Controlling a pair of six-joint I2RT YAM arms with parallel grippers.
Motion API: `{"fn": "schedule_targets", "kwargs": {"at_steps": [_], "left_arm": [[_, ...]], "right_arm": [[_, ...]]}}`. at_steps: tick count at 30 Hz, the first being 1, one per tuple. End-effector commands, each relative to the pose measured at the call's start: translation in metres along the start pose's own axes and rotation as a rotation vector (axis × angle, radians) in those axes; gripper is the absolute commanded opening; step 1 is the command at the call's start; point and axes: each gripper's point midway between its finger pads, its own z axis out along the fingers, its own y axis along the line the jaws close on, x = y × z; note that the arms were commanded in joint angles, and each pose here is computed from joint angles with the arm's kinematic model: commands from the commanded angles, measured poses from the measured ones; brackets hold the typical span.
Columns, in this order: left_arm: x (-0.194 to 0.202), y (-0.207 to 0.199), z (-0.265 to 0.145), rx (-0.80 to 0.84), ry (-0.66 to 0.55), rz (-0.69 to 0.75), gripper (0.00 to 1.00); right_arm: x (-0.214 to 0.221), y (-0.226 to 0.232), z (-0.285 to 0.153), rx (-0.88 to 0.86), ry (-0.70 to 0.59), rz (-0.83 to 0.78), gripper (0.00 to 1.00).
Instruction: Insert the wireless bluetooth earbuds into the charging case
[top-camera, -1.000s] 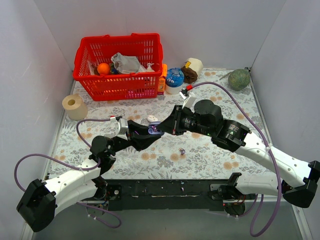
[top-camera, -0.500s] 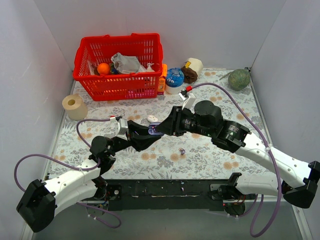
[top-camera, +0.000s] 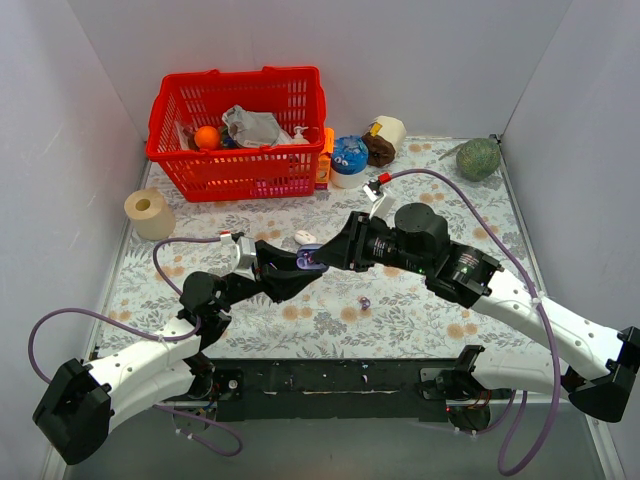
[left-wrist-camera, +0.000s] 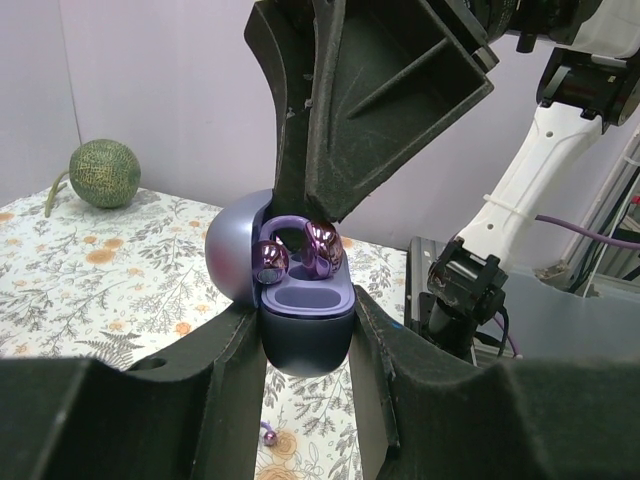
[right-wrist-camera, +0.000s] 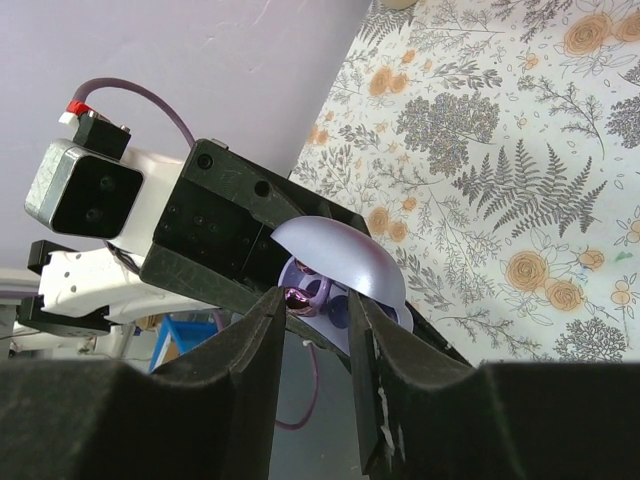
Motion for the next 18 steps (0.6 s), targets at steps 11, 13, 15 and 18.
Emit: {"fn": "schedule_targets", "kwargs": {"at_steps": [11,13,15,18], "left_arm": [[-0.0206,-0.0123,0.0052,0.063,-0.039,0.082,0.00],[-0.0205,-0.0126,0.0053,0.064,-0.039,0.083,0.00],[-0.0216,-0.0130,0.0054,0.065,-0.041,0.084,0.00],[-0.0213,-0.0133,0.0046,0.064,-0.043,0.081,0.00]], "right_arm": [[-0.0045,0.0097,0.0088,-0.061,-0.004,0.049,0.23],[-0.0045,0.0096,0.0093,-0.061,-0.004,0.051,0.21],[-0.0050,0.0099,0.0089,-0.061,-0.006,0.051,0.17],[-0.0041,0.0084,0.0087,-0.059,-0.007,0.049,0.11]]}}
